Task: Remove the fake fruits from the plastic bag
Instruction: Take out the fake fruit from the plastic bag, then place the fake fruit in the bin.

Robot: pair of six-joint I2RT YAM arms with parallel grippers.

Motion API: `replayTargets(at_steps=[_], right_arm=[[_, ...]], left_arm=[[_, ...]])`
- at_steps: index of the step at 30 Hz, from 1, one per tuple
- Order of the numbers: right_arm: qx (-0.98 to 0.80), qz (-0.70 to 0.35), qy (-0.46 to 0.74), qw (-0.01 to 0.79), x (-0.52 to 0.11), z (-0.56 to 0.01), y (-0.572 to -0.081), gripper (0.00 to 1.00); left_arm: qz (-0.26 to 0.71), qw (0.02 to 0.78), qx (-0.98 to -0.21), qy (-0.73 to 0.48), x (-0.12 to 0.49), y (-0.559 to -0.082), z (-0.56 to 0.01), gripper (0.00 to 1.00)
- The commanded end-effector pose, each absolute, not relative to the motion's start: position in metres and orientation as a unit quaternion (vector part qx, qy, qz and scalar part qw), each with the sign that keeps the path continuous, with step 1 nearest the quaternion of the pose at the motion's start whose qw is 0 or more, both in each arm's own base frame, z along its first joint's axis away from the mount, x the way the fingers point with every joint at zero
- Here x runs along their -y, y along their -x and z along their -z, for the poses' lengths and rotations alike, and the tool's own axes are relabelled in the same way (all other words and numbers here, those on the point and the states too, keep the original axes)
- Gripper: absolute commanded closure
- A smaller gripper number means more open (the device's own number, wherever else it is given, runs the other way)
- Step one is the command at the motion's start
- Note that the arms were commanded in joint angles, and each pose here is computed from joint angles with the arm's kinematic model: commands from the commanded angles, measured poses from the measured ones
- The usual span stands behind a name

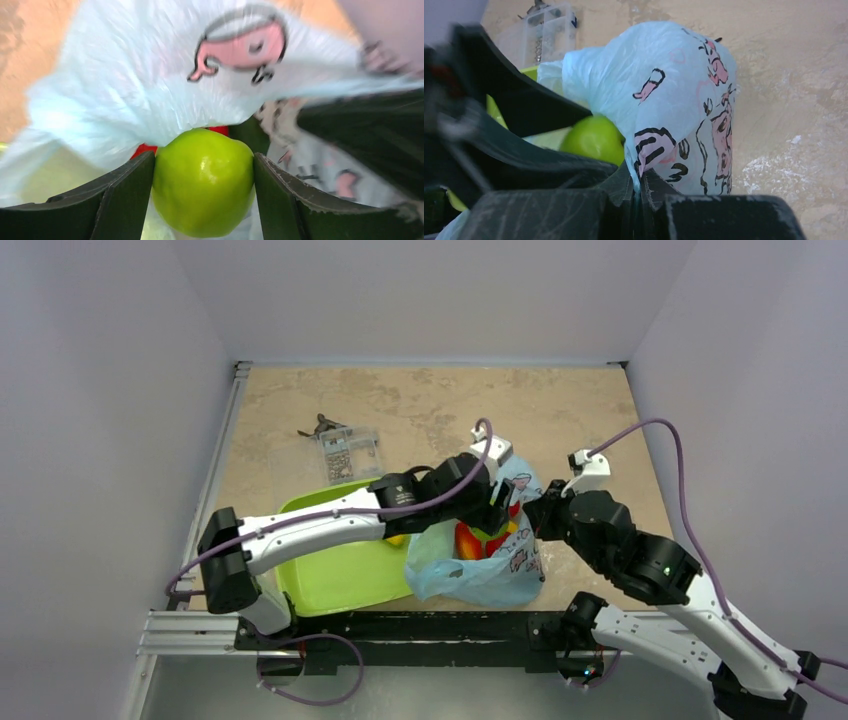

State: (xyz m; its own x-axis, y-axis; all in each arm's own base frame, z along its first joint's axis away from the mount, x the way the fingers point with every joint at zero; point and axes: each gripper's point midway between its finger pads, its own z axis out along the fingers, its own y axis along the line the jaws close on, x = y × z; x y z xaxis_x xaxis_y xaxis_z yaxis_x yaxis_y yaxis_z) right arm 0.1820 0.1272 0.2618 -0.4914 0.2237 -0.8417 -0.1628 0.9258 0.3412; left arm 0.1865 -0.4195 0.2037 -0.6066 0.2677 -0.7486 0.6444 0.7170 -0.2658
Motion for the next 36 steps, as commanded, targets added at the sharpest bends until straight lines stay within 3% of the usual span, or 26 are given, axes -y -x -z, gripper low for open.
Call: replayTargets(at_steps=[1,11,17,26,31,36], right_arm=[[-0.849,-0.207,0.003,0.487,-0.13,-0.259,-0.172,1.0],[-0.859,-0.138,-0.08,0.487,-0.107,-0.246,-0.185,1.0],[-0.857,-0.064,-0.092,0.502,-0.098,-0.243,-0.203,1.0],[-0.837,0.041,-0.085,0.539,-0.069,-0.269,-0.217,1.0],[-0.826,0.061,-0.094,0.553,-0.05,-0.287,-0.212,1.0],[-0.821,0.015,-0.091,0.564,-0.051,-0.304,-0.205,1.0]], left_arm=[[0.349,0.414,-0.817,-0.197,0.422,-0.209,-0.28,0.98],[0.53,0.372,-0.731,-0.212,0.422,-0.166,-0.348,0.99],[0.554,0.374,-0.711,-0.219,0.376,-0.136,-0.374,0.99],[0.393,0.449,-0.784,-0.17,0.243,-0.136,-0.341,1.0],[0.264,0.445,-0.848,-0.112,0.182,-0.145,-0.269,1.0],[0.214,0.408,-0.884,-0.082,0.177,-0.148,-0.203,1.0]])
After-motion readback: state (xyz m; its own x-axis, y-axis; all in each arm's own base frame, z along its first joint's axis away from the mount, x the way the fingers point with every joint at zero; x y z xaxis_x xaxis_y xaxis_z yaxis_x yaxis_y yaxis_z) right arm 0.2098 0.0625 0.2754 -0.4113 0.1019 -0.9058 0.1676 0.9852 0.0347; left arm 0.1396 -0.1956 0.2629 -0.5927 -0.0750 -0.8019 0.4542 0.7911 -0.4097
